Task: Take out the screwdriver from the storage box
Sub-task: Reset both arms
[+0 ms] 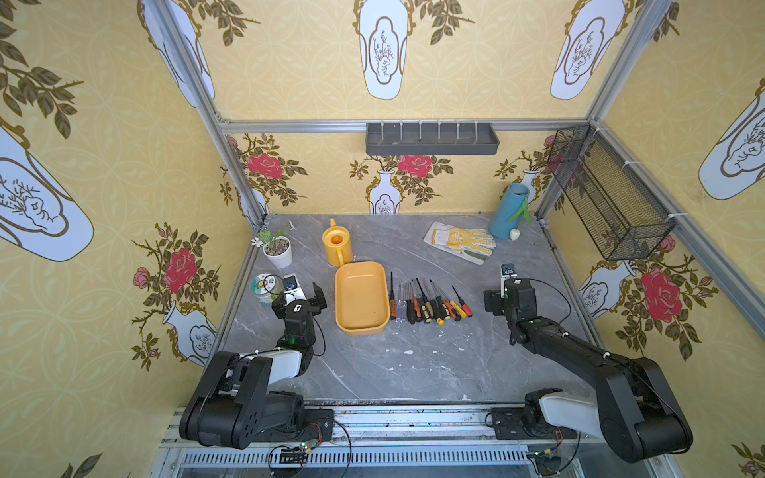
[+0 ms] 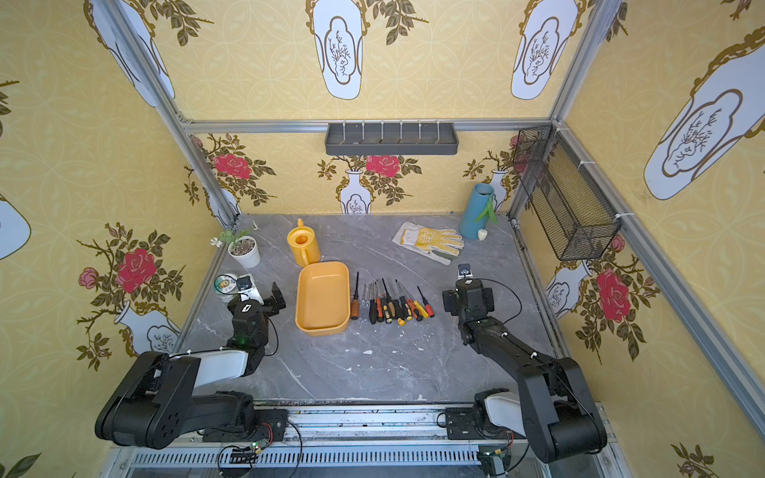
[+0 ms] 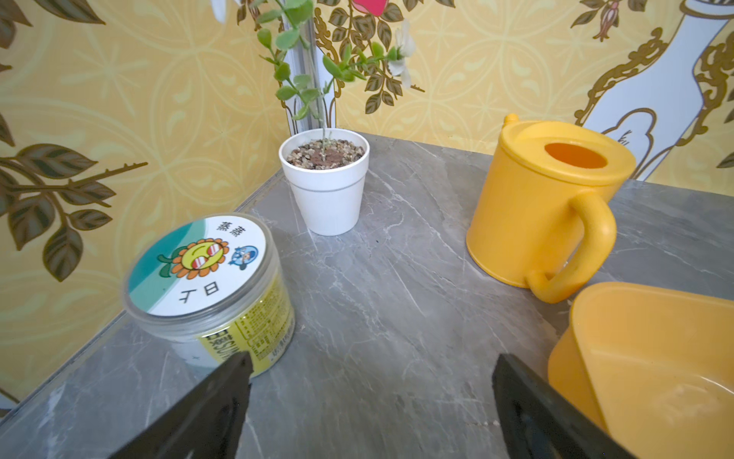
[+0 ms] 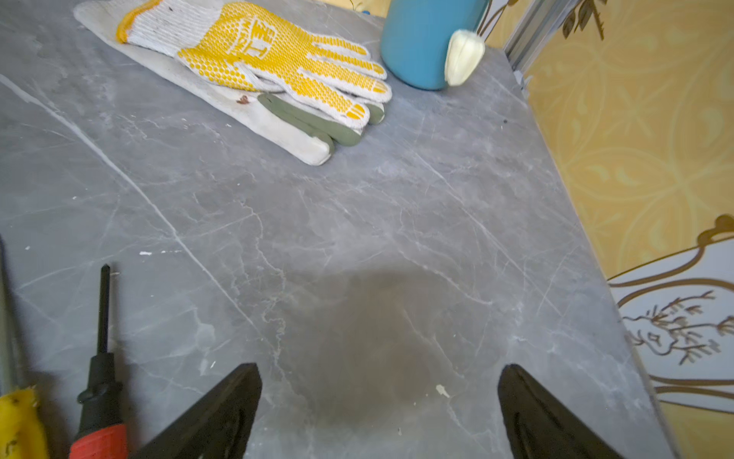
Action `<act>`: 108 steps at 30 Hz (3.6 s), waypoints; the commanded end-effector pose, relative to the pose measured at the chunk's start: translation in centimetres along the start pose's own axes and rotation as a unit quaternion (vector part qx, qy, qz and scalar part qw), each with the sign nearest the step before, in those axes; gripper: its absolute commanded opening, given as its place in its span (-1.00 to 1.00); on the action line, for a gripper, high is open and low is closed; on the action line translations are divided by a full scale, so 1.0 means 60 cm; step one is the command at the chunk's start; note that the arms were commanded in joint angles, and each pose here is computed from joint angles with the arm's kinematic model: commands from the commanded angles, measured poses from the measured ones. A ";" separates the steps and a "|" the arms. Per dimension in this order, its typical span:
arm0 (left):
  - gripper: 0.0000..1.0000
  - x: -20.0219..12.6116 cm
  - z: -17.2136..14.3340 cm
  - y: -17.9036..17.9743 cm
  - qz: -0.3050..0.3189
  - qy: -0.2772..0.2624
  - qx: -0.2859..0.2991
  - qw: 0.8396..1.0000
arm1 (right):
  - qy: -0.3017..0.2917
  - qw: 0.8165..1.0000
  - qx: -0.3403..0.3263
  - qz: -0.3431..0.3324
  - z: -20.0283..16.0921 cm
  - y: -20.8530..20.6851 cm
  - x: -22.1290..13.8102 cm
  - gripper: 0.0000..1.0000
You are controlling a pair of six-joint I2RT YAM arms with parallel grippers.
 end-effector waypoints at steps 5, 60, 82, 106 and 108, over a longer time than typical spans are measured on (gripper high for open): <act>0.99 0.007 0.003 -0.007 -0.013 -0.017 0.000 1.000 | -0.072 0.993 0.078 0.056 0.020 -0.009 0.011 0.94; 0.99 0.013 0.005 -0.009 -0.014 -0.016 0.002 1.000 | -0.112 0.985 0.128 0.007 -0.015 -0.048 0.029 0.94; 0.99 0.012 0.005 -0.009 -0.014 -0.016 0.004 1.000 | -0.113 0.986 0.126 0.005 -0.014 -0.048 0.029 0.94; 0.99 0.012 0.004 -0.009 -0.014 -0.015 0.004 1.000 | -0.113 0.986 0.126 0.006 -0.014 -0.048 0.029 0.94; 0.99 0.012 0.004 -0.009 -0.015 -0.015 0.004 1.000 | -0.113 0.986 0.126 0.005 -0.014 -0.048 0.029 0.94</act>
Point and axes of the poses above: each gripper's point midway between its finger pads, its own x axis out along the fingers, its own y axis along the line the jaws close on, z = x × y, the point moved 6 cm from there along -x, back along the fingers, and after that the axes turned 12 degrees about x, right-handed, at the moved point
